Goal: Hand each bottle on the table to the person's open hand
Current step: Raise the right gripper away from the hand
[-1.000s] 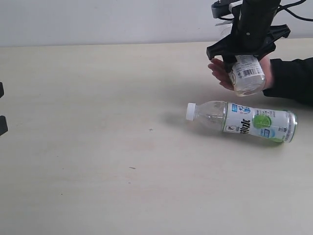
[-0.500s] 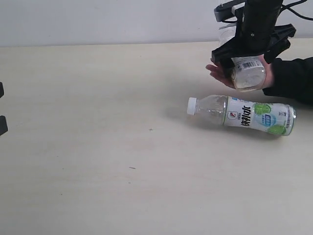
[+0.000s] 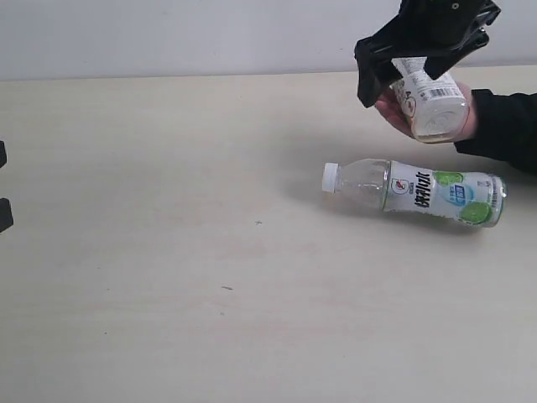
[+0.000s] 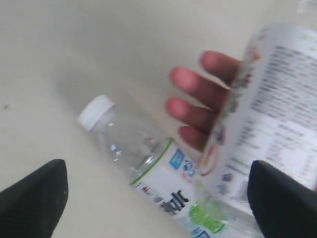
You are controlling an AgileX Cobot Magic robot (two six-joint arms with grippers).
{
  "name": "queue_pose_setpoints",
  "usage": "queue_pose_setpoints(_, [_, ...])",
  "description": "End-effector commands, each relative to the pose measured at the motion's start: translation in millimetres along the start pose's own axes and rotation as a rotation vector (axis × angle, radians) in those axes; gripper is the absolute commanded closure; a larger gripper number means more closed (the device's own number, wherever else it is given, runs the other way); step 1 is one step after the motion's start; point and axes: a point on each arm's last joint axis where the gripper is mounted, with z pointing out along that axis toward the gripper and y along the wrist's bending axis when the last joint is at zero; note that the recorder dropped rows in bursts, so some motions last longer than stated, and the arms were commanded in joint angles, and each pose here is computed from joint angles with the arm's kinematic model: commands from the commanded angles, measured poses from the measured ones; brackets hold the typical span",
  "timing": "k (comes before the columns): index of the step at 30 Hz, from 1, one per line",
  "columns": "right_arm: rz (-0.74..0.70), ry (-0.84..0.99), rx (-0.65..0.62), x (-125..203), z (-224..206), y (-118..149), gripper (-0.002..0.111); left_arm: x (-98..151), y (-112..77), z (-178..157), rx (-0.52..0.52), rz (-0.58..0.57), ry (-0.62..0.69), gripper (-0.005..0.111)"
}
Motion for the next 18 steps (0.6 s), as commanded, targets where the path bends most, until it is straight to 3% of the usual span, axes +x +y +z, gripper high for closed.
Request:
queue_pose_setpoints(1, [-0.119,0.035,-0.147,7,-15,15,0.016,1,0.7,0,-0.005,-0.001,-0.001,0.107])
queue_pose_setpoints(11, [-0.244,0.014,-0.202,16,-22,30,0.016,1,0.7,0,-0.005,-0.001,-0.001,0.107])
queue_pose_setpoints(18, [-0.398,0.036,-0.23,28,-21,57,0.016,1,0.7,0,-0.005,-0.001,-0.001,0.107])
